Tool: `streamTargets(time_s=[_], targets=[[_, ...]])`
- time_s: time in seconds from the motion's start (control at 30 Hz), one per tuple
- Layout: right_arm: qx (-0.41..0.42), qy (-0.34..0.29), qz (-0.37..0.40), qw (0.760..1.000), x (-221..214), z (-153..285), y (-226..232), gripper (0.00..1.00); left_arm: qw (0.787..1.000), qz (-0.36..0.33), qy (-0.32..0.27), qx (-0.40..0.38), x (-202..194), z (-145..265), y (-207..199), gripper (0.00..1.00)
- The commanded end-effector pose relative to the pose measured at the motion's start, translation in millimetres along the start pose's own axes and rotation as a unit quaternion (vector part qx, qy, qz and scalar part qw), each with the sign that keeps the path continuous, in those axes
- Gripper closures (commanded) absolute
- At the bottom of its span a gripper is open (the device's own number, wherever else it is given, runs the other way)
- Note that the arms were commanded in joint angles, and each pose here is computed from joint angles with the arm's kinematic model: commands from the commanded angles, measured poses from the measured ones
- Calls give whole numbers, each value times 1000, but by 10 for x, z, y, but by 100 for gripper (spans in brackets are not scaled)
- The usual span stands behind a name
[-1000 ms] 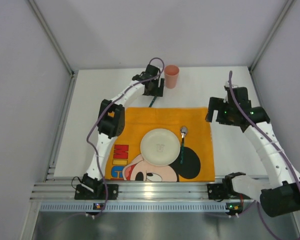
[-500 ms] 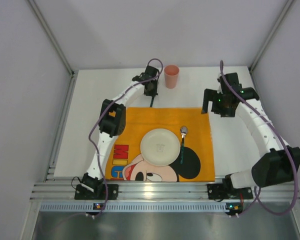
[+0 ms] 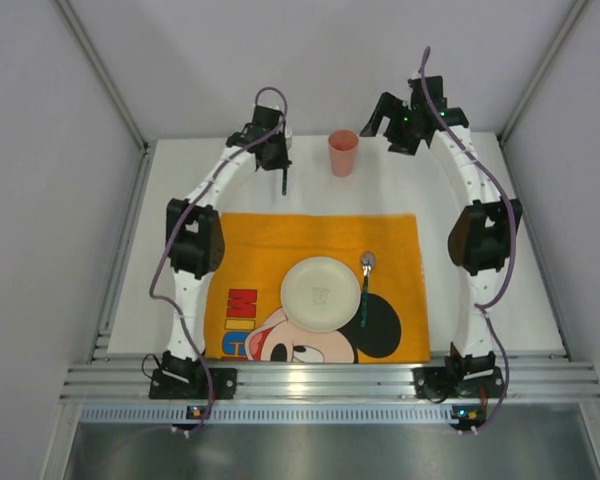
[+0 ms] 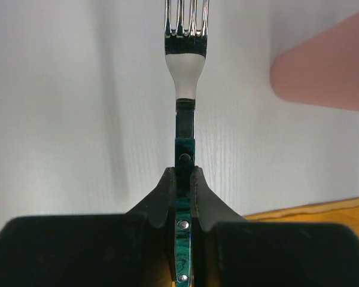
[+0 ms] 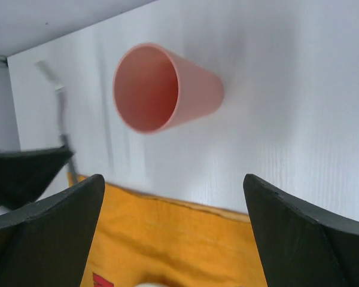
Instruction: Set the dinner table for one person
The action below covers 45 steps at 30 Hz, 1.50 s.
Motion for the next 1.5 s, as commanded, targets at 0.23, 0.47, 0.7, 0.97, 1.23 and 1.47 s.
streamTargets(time_s=[0.23,0.47,0.7,0.97,1.23,1.47], targets=[[36,-62,-45,996,166,-764,97,0,997,-9,-81,13,-145,2058,280,100],[45,-75,-55,995,124,-1019,107,0,998,41,45,14,-1717,2269,583,100],[33,-76,-61,995,54,-1197,31,0,992,56,105,37,-2352,2029,689,100],[28,-59,-51,997,-110,-1276,67,0,979,51,176,86,-2474,1708,748,48],[-8,-53,-45,998,-211,-1319,-10,1,986,49,140,78,-2167,1972,668,2],[-58,-63,-52,995,-232,-1327,-125,73,991,51,111,56,-1914,2096,561,2]])
Point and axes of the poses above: each gripper's point midway between its finger pads, its own z axis back along the fingers, its own y axis along the line the jaws close on, x = y × z, the point moved 6 cm from there along z, back along the fingers, and after that the axes turned 4 degrees about -z, right-handed, at the moved point
